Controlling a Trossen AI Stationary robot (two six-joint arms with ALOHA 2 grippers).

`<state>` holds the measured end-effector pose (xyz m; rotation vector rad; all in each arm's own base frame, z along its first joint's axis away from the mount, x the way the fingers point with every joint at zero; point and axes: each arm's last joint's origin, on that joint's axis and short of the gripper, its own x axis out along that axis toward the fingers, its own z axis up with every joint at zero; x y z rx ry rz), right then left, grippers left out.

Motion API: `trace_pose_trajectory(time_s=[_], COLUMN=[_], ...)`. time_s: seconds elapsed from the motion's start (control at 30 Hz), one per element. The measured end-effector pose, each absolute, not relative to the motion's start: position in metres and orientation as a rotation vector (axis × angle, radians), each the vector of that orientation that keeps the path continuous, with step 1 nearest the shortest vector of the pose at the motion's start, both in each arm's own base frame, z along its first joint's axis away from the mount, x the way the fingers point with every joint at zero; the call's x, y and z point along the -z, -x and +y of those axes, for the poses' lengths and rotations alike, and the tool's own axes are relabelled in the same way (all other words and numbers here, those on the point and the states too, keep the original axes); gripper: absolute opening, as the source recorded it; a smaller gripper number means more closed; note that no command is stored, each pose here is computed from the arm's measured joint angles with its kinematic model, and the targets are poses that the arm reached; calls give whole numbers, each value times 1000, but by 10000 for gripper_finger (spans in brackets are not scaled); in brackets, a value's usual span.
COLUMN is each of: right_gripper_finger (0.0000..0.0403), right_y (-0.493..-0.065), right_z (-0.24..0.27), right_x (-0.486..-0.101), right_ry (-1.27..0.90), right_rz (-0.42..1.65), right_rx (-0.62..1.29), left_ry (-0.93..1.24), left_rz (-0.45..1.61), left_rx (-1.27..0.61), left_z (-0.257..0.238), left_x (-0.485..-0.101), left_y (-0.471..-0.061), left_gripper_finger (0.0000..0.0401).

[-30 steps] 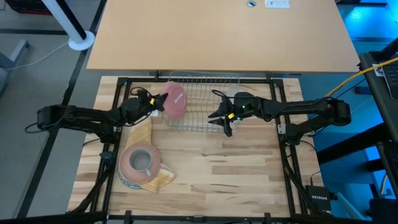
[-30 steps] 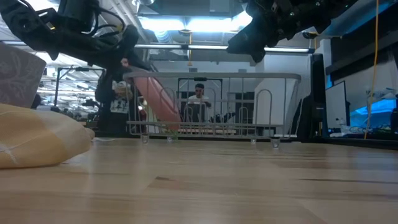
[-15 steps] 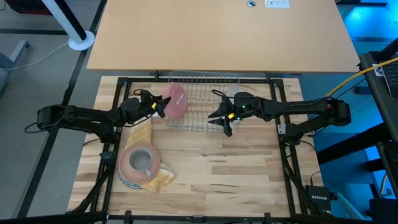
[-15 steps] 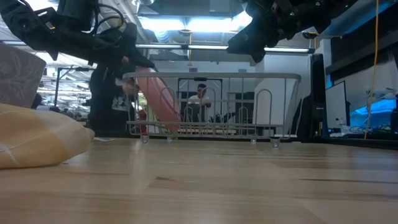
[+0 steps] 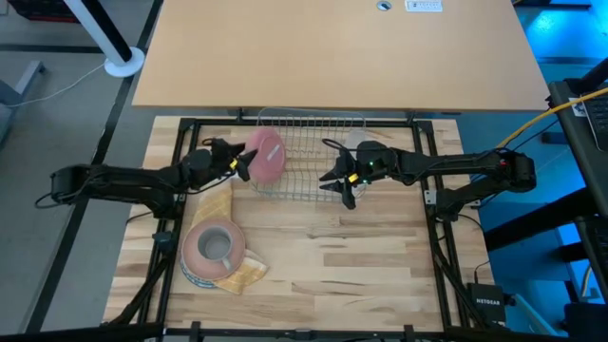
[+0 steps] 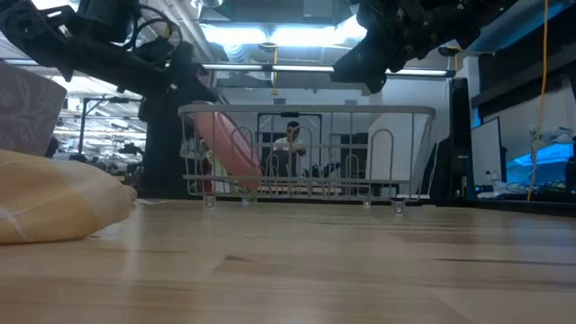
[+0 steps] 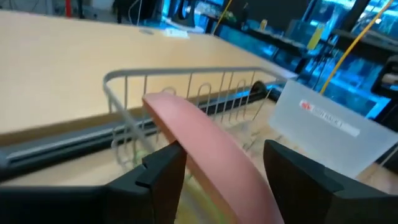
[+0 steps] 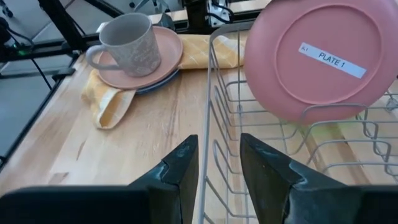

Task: Sort dishes
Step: Put the pink plate into the dish rack, then put the gray cup to the right side of the table

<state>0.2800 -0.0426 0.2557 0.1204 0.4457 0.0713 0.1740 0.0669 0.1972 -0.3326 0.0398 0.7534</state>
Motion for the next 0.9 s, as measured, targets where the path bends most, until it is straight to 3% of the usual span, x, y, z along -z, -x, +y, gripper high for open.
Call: trace_pose_trajectory(time_s=[0.23,0.47,0.57,0.77,0.9], right_gripper_finger=[122,122,122,122,122], right_y=[-280,-280,-280,-280,-282], right_z=[-43,-43,-43,-42,-40], right_x=[-255,-255,-255,-257,-261], right_ry=[-115,-115,-115,-126,-225], right_rz=[450,451,451,437,400], right_rx=[-72,-73,-72,-76,-138], left_ry=[414,423,455,692,768], left_rz=[111,-11,-83,-150,-170], left_rx=[-780,-745,-630,-228,-107], left_z=[62,57,51,31,22], left_x=[-196,-214,-225,-240,-246], left_y=[-157,-144,-137,-128,-122], left_gripper_finger=[204,204,204,201,195])
